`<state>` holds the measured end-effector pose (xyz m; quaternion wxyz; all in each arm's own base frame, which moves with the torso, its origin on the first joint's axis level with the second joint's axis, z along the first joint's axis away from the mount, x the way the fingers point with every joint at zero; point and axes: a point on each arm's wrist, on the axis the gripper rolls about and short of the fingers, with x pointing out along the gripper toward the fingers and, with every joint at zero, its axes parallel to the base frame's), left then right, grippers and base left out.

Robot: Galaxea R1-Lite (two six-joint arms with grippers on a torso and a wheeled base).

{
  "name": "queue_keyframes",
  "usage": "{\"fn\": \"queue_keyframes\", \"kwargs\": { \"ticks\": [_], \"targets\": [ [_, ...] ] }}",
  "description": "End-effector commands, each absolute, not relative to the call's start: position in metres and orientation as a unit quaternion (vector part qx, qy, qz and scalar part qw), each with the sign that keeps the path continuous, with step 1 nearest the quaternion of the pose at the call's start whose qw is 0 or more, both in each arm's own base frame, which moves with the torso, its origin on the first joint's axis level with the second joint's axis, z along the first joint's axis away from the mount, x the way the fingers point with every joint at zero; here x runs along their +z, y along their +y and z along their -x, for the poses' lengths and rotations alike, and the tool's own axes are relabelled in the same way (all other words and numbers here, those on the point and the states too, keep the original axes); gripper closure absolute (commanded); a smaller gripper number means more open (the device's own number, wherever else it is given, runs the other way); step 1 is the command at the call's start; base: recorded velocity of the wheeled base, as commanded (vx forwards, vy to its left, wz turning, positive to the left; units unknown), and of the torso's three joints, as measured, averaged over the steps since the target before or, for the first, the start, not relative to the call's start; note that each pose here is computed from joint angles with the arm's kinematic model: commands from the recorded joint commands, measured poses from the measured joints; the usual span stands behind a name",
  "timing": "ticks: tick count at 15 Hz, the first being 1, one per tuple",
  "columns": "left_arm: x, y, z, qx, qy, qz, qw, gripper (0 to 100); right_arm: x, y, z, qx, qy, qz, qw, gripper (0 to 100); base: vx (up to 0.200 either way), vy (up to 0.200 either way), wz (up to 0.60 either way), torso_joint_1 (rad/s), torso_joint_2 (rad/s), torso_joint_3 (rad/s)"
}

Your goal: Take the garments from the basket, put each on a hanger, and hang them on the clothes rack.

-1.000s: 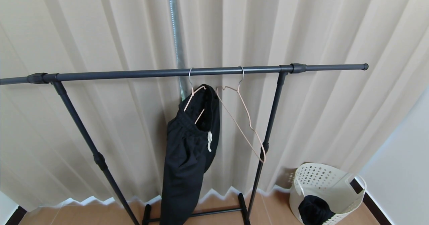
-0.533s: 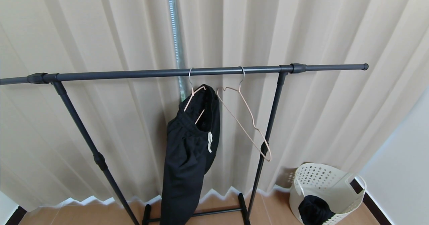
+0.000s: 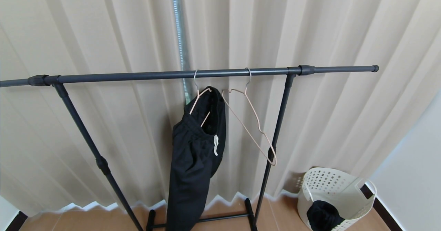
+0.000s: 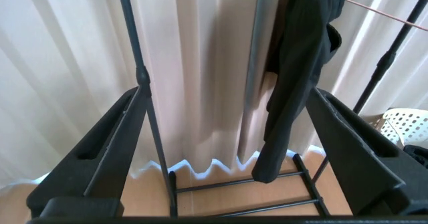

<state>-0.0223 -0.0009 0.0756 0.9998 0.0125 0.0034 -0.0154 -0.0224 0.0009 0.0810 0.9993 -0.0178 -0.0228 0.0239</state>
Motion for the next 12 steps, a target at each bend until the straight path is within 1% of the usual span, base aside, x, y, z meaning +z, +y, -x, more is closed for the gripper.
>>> {"fn": "queue_keyframes", "kwargs": {
  "ticks": [1,4,12],
  "targets": [
    [0.0757,-0.0009,0.022,-0.016,0.005,-0.012,1.0,0,0.081,0.0009,0.0222,0.024,-0.022,0.018,0.999,0,0.0,0.0,0.0,0.0,0.0,0.0],
    [0.0757,-0.001,0.022,-0.017,0.005,-0.013,1.0,0,0.081,0.0009,0.0222,0.024,-0.022,0.018,0.999,0,0.0,0.0,0.0,-0.027,0.06,0.035],
    [0.0757,-0.001,0.022,-0.017,0.005,-0.013,1.0,0,0.0812,0.001,0.0224,0.026,-0.023,0.018,0.999,0,0.0,0.0,0.0,-0.149,0.36,0.197]
  ]
}}
